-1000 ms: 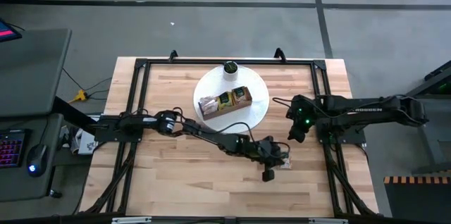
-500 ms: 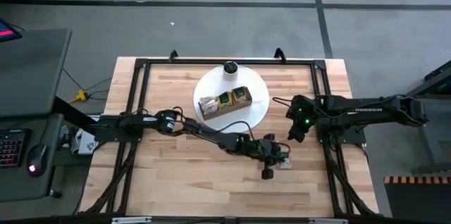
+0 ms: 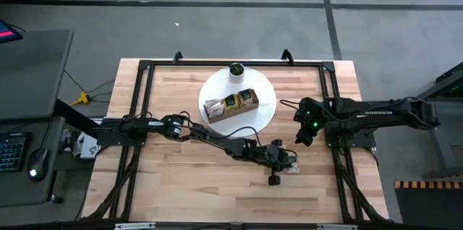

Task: Pick & Place Tea
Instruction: Put the brown tea bag into the right section of the wooden organizer

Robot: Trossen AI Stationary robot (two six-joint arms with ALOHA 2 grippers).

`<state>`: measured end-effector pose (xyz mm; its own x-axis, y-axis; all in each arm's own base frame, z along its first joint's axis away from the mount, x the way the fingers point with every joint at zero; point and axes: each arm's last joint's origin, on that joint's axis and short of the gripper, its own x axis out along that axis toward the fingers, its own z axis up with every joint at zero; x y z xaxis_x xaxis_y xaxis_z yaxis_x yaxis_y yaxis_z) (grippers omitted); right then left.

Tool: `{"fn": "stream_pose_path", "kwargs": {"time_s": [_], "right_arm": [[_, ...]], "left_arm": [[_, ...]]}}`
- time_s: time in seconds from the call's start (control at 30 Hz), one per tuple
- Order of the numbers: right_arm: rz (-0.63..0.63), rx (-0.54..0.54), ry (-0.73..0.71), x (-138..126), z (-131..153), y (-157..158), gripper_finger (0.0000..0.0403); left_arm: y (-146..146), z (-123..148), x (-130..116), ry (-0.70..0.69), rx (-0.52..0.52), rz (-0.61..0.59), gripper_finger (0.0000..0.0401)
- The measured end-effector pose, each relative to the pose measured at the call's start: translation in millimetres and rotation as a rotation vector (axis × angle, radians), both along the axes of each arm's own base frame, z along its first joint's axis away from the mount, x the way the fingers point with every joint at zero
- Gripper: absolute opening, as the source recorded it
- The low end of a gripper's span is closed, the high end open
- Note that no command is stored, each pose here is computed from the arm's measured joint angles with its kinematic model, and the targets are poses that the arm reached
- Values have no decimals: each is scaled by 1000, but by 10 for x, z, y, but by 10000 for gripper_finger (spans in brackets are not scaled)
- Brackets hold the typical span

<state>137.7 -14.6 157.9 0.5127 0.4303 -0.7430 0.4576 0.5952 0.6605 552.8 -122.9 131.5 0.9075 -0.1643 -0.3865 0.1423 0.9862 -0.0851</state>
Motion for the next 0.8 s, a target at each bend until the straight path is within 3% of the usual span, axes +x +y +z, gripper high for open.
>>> {"fn": "stream_pose_path", "kwargs": {"time_s": [0.33,0.53,0.63,0.8], "right_arm": [[-24,11,-12,21,12,-4,0],[-54,16,-72,81,51,-18,0],[-63,21,-71,84,53,-19,0],[-77,60,-38,82,50,24,0]], "left_arm": [[4,-36,-1,8,-4,-30,0],[-49,-218,22,43,-32,-76,0],[-83,-218,74,4,-38,-40,0],[-91,-284,84,95,-84,-24,0]]}}
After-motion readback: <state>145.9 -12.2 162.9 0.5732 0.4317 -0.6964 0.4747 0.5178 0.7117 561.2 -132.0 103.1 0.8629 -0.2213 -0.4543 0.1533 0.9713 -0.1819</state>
